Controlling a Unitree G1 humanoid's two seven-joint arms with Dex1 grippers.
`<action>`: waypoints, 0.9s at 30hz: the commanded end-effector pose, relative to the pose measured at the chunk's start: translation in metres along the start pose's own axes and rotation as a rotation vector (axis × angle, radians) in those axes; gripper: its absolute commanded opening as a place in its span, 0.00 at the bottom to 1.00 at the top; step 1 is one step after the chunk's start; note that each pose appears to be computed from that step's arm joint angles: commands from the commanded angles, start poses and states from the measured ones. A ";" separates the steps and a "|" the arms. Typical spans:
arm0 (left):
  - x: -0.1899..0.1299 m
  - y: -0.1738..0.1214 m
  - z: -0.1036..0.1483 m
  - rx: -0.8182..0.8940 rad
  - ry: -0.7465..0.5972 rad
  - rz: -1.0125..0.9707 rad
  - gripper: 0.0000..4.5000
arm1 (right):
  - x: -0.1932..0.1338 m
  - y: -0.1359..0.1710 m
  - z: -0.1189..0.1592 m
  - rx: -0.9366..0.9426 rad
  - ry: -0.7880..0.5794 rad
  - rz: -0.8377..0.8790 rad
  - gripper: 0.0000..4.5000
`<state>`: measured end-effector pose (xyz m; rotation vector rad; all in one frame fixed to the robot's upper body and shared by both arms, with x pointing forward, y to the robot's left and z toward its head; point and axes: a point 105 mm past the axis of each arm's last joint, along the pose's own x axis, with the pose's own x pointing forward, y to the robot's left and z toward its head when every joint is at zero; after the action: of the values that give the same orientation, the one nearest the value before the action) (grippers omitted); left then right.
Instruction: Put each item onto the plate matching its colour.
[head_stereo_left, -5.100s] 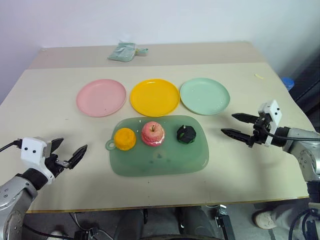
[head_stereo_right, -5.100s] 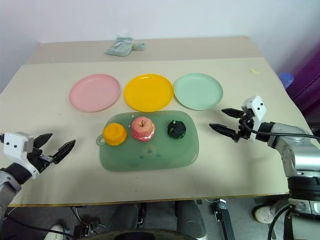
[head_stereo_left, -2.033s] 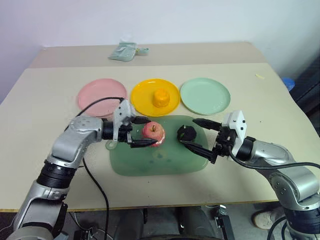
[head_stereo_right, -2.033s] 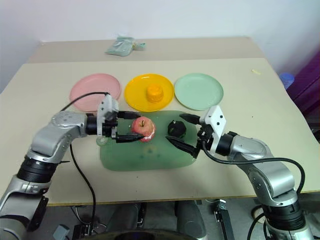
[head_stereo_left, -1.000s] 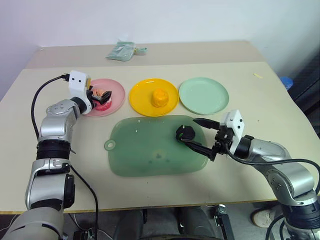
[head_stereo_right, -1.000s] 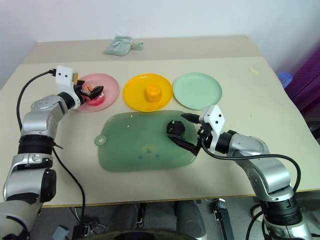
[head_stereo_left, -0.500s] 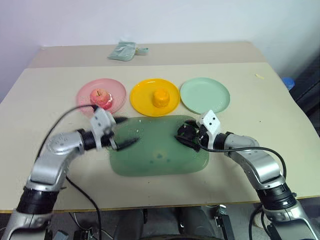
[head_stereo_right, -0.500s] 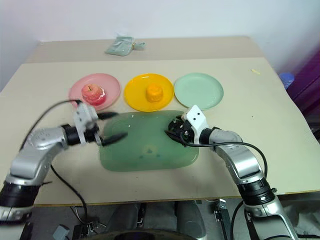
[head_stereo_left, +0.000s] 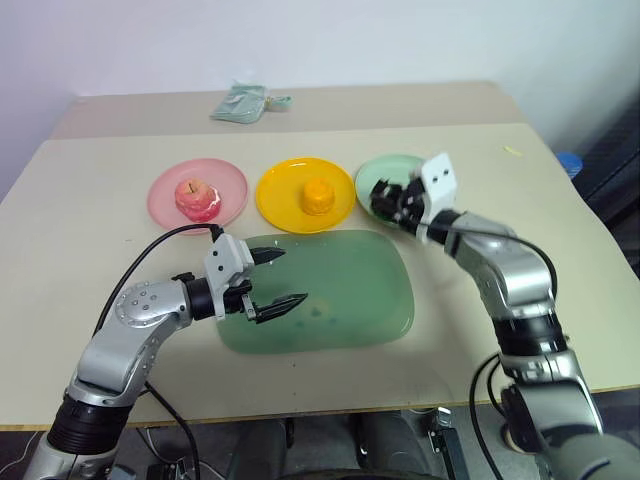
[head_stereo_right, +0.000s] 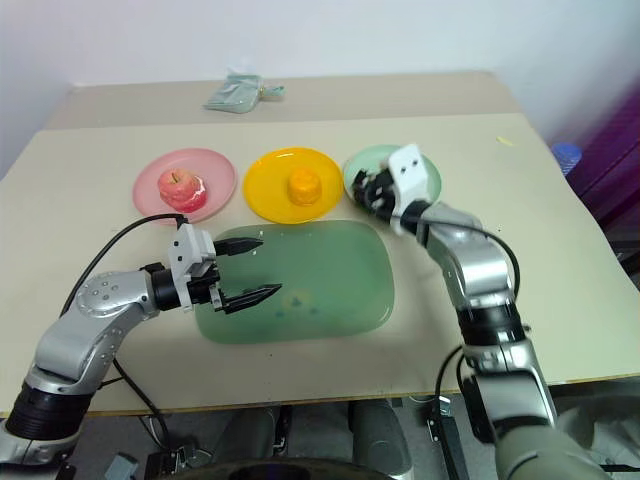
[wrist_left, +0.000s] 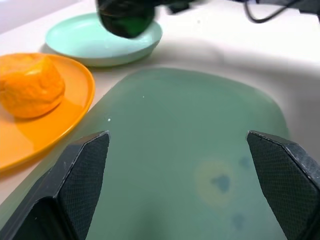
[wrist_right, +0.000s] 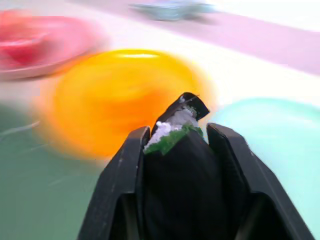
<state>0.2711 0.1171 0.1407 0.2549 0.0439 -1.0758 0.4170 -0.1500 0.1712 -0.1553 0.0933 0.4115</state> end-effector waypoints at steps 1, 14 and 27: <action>0.000 -0.001 0.005 0.016 -0.026 0.008 1.00 | 0.015 -0.029 -0.001 0.078 -0.022 -0.133 0.37; -0.113 0.079 -0.031 -0.027 0.067 0.681 1.00 | -0.052 -0.064 0.007 -0.183 -0.158 0.060 0.99; -0.225 0.048 -0.064 -0.115 0.283 0.958 1.00 | -0.136 -0.053 -0.050 -0.085 0.113 0.392 0.99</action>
<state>0.2113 0.3475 0.1060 0.2557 0.2677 -0.0950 0.3081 -0.2565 0.1275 -0.2379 0.2788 0.8099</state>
